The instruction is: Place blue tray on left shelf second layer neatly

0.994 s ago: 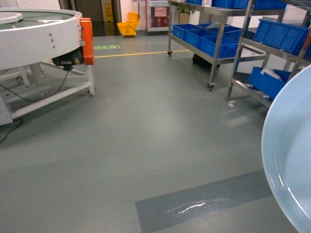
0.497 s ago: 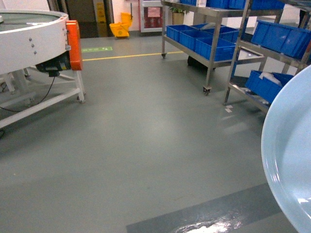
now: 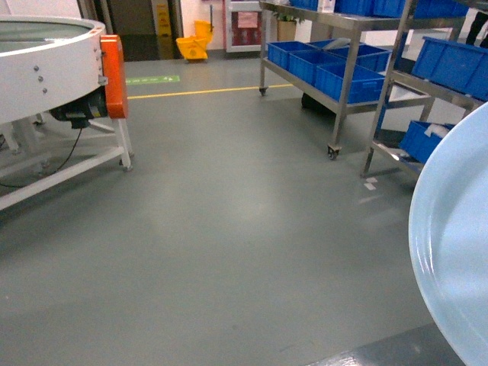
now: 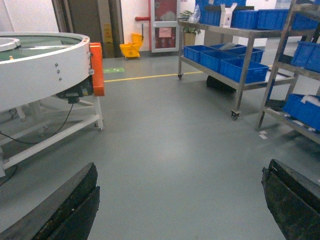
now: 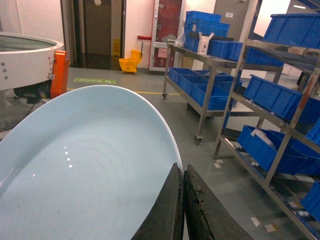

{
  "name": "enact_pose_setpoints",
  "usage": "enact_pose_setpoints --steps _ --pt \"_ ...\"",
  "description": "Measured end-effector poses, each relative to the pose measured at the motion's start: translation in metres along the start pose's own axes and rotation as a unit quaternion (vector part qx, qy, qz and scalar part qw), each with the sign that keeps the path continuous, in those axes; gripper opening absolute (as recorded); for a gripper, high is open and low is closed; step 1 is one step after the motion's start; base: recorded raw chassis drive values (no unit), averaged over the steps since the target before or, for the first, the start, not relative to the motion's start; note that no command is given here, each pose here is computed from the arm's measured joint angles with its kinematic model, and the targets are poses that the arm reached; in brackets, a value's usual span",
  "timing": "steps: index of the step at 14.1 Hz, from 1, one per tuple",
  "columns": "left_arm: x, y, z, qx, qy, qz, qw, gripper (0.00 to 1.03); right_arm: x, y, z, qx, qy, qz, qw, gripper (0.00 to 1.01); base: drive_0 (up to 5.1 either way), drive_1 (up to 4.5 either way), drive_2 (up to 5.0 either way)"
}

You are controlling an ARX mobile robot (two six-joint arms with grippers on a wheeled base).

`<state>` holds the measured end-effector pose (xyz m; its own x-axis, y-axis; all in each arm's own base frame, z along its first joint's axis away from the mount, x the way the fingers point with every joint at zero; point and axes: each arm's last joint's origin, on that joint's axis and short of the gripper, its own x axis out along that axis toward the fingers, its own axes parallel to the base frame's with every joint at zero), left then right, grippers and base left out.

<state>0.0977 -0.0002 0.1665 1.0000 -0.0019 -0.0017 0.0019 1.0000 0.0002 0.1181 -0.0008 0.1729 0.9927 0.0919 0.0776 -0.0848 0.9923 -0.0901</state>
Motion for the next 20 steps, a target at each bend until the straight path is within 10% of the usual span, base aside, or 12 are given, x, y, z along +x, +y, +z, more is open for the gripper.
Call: enact_pose_setpoints --steps 10,20 --pt "0.0 0.0001 0.0 0.0 0.0 0.0 1.0 0.98 0.0 0.0 -0.0003 0.0 0.002 0.0 1.0 0.02 0.0 4.25 -4.3" --pt "0.0 0.0003 -0.0004 0.0 0.002 0.002 1.0 0.98 0.0001 0.0001 -0.0004 0.0 0.002 0.001 1.0 0.02 1.1 2.01 0.3"
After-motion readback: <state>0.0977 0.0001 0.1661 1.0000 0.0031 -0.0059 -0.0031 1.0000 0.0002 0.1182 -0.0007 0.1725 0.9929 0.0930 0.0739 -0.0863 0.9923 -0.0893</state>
